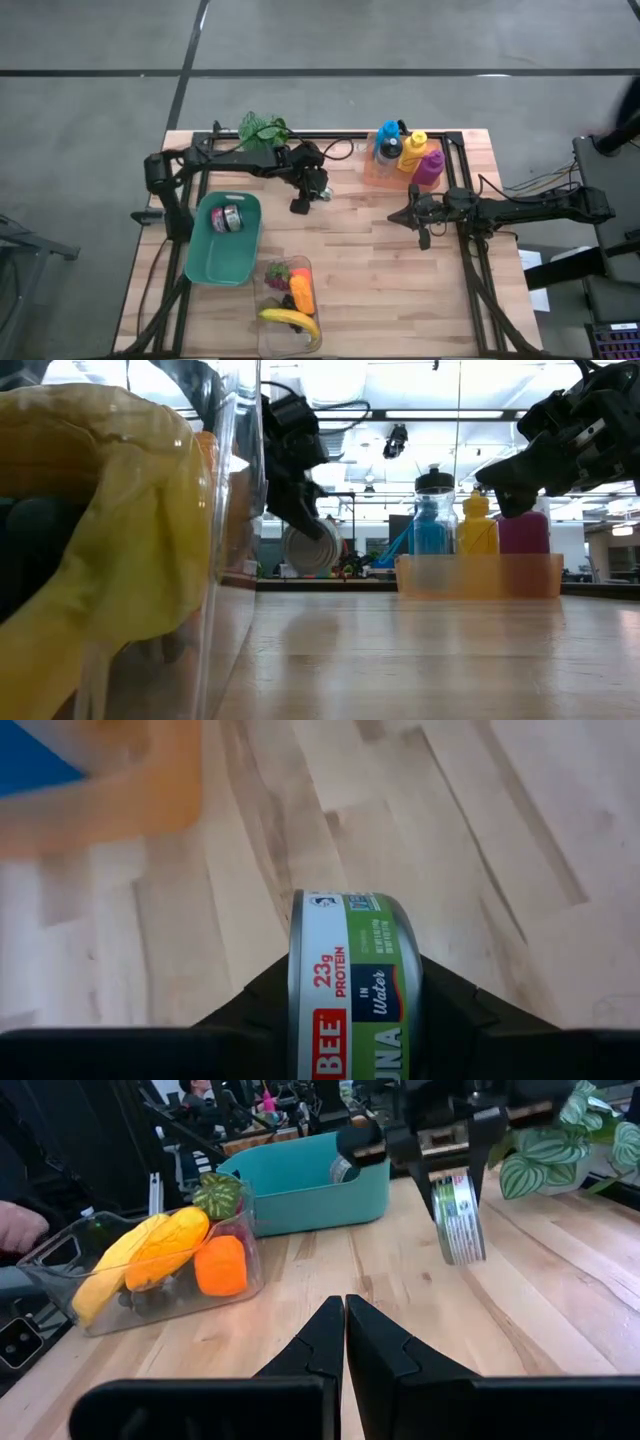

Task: Pick & Place Food Item
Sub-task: Put the green tuna can into the blue bin

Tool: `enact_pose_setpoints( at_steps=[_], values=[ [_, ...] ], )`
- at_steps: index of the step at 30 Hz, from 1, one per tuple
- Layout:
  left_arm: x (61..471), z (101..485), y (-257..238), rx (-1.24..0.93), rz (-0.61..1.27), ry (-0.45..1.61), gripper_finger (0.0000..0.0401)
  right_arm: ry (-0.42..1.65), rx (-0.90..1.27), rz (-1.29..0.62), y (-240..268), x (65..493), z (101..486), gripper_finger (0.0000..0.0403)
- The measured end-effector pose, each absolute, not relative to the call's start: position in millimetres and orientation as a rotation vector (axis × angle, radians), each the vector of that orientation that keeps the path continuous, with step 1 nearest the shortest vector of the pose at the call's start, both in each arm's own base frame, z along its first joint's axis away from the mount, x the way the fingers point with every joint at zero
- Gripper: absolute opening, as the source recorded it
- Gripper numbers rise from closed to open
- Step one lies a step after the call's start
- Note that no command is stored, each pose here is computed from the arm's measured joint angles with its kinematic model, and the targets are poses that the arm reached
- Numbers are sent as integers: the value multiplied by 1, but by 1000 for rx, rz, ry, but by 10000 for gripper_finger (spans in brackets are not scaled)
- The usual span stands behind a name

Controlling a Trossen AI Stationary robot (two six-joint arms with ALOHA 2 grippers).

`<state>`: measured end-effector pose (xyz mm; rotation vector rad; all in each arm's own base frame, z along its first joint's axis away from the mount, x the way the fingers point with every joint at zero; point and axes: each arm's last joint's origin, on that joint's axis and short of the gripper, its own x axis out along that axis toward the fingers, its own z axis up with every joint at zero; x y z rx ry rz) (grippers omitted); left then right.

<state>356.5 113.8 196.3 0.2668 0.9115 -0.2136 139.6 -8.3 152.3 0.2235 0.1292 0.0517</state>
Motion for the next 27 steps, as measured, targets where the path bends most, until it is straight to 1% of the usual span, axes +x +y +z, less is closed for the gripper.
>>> enact_pose_setpoints(
  at_steps=[7,12,22,27],
  values=[
    [347,233,103,280,-151,835,139,129,223,51,-8,140,152,12],
    [338,261,89,250,-81,783,139,129,223,51,-8,140,152,12],
    [317,287,35,260,139,862,139,129,223,51,-8,140,152,12],
    [303,296,11,175,240,882,139,129,223,51,-8,140,152,12]
  ],
)
